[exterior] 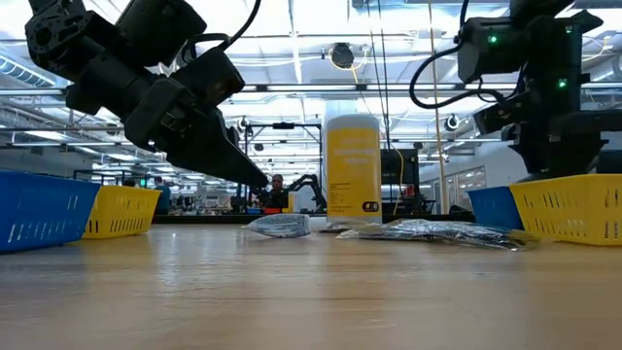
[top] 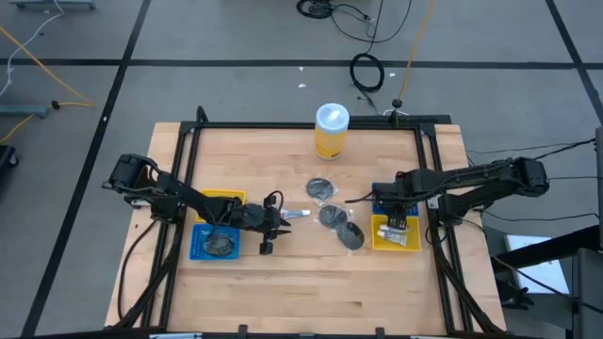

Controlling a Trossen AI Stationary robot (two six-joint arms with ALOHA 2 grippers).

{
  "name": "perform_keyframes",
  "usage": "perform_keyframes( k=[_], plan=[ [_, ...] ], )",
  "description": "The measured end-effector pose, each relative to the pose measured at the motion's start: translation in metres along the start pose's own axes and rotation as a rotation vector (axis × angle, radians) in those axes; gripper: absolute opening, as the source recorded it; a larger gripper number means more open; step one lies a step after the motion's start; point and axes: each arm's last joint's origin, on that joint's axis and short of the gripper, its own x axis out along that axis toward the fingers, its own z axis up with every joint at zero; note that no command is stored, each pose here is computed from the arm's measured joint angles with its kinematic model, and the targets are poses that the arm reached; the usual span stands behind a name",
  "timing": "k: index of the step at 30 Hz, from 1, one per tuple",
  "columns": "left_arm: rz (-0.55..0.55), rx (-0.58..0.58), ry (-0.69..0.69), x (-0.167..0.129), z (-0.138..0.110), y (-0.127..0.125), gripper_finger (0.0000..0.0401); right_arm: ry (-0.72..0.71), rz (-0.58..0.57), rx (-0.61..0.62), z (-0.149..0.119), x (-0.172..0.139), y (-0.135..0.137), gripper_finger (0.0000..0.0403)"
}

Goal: Pick & Place Travel size toiletries
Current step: Put the black deodorant into the right blue bin, then put the black hairbrush into the left blue bin

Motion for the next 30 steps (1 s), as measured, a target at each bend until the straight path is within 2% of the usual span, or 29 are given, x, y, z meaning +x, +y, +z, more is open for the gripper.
perform_keyframes(
  k=[9, 16, 23, 27, 30],
  plan=[
    [0.0, -0.002, 0.0, 0.0, 0.0, 0.0, 0.009, -0.015, 0.001, 0.016, 0.003, 0.001, -0.004, 0.026],
    [-0.001, -0.005, 0.0, 0.0, 0.0, 0.0, 0.009, -0.043, 0.008, 0.053, 0.001, -0.006, -0.007, 0.0255],
    [-0.001, 0.002, 0.0, 0.0, 0.0, 0.0, 0.009, -0.194, 0.053, 0.14, 0.004, -0.04, -0.005, 0.0235],
    [-0.001, 0.002, 0.0, 0.0, 0.0, 0.0, 0.009, -0.33, 0.105, 0.174, 0.009, -0.052, 0.002, 0.0224],
    [-0.001, 0.002, -0.001, 0.0, 0.0, 0.0, 0.009, -0.466, 0.166, 0.149, 0.018, -0.059, 0.015, 0.0218]
  ],
)
